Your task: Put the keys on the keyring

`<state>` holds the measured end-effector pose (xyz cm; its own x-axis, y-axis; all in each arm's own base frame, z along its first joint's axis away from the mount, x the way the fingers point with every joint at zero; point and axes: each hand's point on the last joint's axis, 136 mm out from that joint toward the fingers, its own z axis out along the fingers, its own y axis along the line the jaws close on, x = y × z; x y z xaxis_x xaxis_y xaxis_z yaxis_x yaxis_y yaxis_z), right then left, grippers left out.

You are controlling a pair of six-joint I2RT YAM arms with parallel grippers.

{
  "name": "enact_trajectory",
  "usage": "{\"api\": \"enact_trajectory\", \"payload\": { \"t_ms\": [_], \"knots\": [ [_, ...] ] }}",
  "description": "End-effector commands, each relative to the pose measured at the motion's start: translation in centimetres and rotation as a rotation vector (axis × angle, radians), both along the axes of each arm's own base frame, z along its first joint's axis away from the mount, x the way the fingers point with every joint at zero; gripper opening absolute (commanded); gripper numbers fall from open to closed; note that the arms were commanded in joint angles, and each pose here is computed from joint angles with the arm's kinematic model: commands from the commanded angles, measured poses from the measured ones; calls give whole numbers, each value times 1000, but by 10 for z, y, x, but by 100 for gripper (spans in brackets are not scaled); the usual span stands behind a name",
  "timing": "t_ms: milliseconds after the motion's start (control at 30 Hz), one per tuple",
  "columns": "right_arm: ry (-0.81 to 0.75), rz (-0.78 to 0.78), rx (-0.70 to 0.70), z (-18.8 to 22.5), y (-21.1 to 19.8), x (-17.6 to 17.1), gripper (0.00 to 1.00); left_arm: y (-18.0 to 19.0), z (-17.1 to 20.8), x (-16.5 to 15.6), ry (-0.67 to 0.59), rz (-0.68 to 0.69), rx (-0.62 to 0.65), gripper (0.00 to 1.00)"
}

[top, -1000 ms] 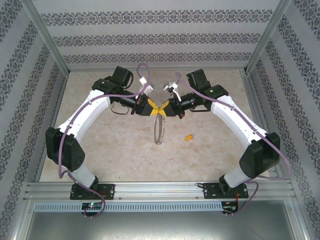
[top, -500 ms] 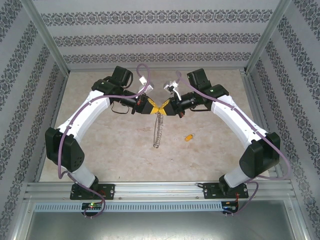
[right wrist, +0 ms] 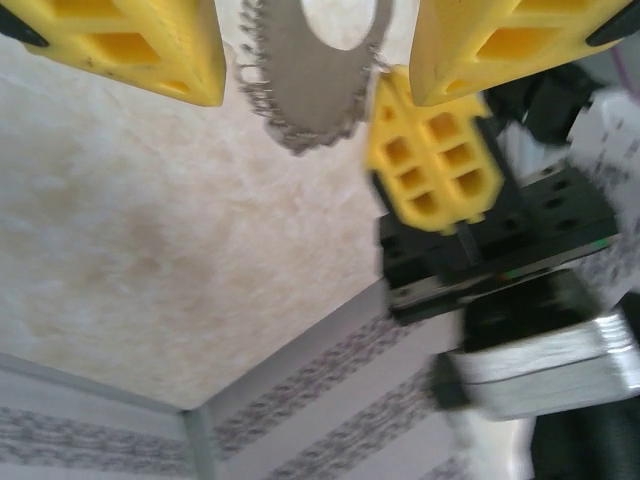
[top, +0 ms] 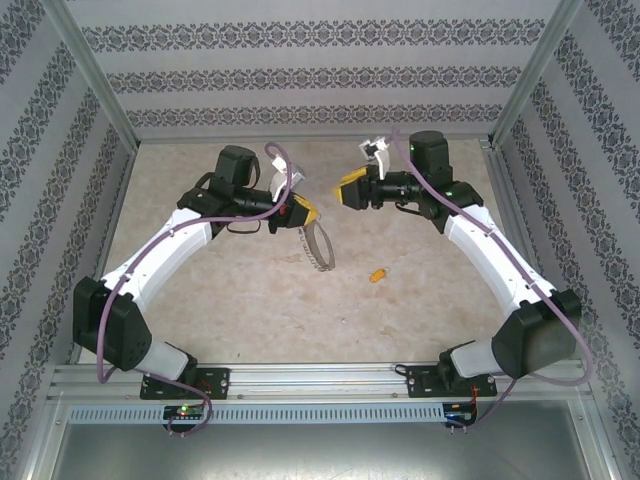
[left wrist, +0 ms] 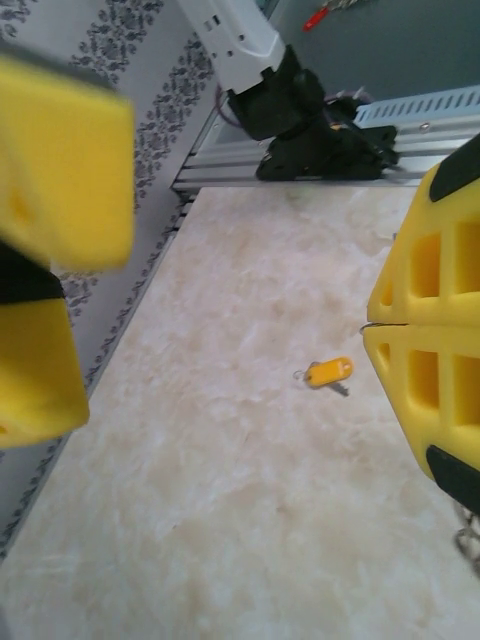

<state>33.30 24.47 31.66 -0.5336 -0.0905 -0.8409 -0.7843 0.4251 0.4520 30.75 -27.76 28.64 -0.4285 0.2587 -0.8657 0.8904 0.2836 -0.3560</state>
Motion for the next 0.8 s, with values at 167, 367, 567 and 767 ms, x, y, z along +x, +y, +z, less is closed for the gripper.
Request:
{"api": "enact_trajectory", "payload": {
  "t_ms": [167, 367, 567, 767],
  "knots": [
    [357, -588, -136, -104, -78, 49, 52, 1, 38, 5, -175, 68, -112, 0],
    [582, -723, -258, -187, -105, 29, 51, 4, 38, 7, -199, 99, -120, 0],
    [693, -780, -421, -242, -119, 4, 47, 4, 34, 9, -207, 113, -135, 0],
    [739, -853, -477, -263, -132, -13, 45, 3, 31, 9, -197, 110, -154, 0]
  ]
}}
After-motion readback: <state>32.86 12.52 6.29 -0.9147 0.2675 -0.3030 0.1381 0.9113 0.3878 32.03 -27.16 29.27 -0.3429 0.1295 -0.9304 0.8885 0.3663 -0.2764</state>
